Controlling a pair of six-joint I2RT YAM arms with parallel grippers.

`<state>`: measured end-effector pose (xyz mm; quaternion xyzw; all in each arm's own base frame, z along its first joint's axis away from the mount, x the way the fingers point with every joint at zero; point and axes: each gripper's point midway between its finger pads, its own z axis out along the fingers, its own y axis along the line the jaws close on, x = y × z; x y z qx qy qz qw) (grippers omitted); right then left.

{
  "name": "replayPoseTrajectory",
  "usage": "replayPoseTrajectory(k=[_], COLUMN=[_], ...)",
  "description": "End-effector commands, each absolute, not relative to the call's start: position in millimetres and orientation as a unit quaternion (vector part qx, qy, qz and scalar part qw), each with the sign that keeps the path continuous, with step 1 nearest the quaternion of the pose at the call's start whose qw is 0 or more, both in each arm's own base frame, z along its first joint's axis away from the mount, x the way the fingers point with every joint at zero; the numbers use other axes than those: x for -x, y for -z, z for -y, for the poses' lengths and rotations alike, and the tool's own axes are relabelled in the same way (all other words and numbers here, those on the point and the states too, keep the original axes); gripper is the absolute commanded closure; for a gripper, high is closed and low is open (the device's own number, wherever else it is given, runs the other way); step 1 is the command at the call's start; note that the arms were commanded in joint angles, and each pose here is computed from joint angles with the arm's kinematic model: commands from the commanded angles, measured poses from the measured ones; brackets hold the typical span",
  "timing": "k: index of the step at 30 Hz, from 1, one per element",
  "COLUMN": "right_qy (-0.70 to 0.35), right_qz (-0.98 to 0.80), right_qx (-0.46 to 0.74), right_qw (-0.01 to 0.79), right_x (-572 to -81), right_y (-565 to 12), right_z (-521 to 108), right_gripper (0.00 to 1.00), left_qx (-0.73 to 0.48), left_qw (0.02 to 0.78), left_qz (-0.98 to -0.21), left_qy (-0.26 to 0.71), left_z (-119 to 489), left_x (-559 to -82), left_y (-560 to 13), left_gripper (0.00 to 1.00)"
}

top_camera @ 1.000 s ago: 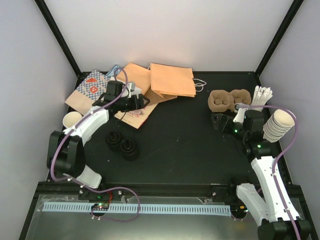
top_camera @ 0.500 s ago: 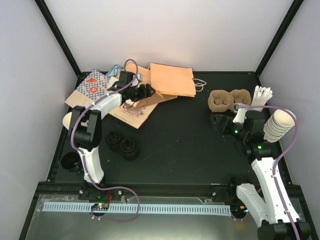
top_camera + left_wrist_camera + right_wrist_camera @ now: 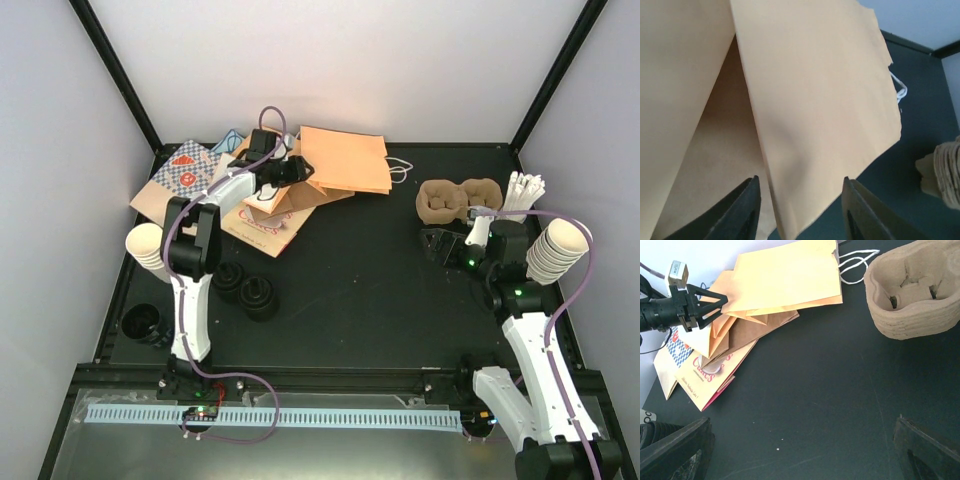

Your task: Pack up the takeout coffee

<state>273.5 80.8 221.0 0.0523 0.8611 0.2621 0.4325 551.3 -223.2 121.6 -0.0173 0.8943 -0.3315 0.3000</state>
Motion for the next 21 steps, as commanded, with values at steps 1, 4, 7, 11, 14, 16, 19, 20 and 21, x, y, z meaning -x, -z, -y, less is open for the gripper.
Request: replayPoseTrajectory(k=[1, 4, 7, 11, 14, 16, 19, 20, 21], right_qy=[-0.256, -0.254, -0.254, -0.256, -0.257, -0.26, -0.271, -0.273, -0.276], right_qz=[-0.855, -0.856, -0.856, -0.858, -0.86, -0.861, -0.864, -0.866, -0.866], right_qx=[-0.046, -0.047, -0.048, -0.048, -0.049, -0.047, -0.043, -0.042, -0.04], right_qw=[0.449, 0.448, 0.447, 0.443, 0.439, 0.435, 0.422, 0.417, 0.414], right_x=[-277.6, -277.7, -276.9, -276.2, -276.5, -277.1, -277.9, -278.2, -278.4], right_y=[-229.6, -229.0, -228.3, -226.5, -224.0, -223.3, -221.0, -220.2, -220.3], right_z=[-79.5, -79.0, -78.9, -79.7, -80.3, -81.7, -86.2, -87.5, -88.8], right_gripper=[0.0, 0.0, 0.0, 0.0, 0.0, 0.0, 0.0, 0.0, 0.0], left_qx=[-0.005, -0.01, -0.013, -0.014, -0.01, -0.009, -0.003, -0.001, 0.0], left_qw=[0.303, 0.302, 0.309, 0.326, 0.344, 0.356, 0.385, 0.394, 0.402], left_qz=[-0.888, -0.886, -0.885, -0.877, -0.871, -0.867, -0.86, -0.858, -0.855], left_qy=[0.347, 0.352, 0.348, 0.353, 0.352, 0.347, 0.334, 0.33, 0.327], left_z=[232.3, 232.3, 228.8, 223.6, 216.1, 209.0, 194.7, 189.6, 185.0], left_x=[-560.8, -561.1, -556.0, -537.8, -520.0, -505.7, -482.6, -475.4, -467.1], left_y=[-129.9, -137.9, -152.0, -182.4, -204.9, -219.1, -242.3, -248.5, -256.6], left_gripper=[0.64, 0.93, 0.98, 0.98, 0.98, 0.99, 0.99, 0.98, 0.98])
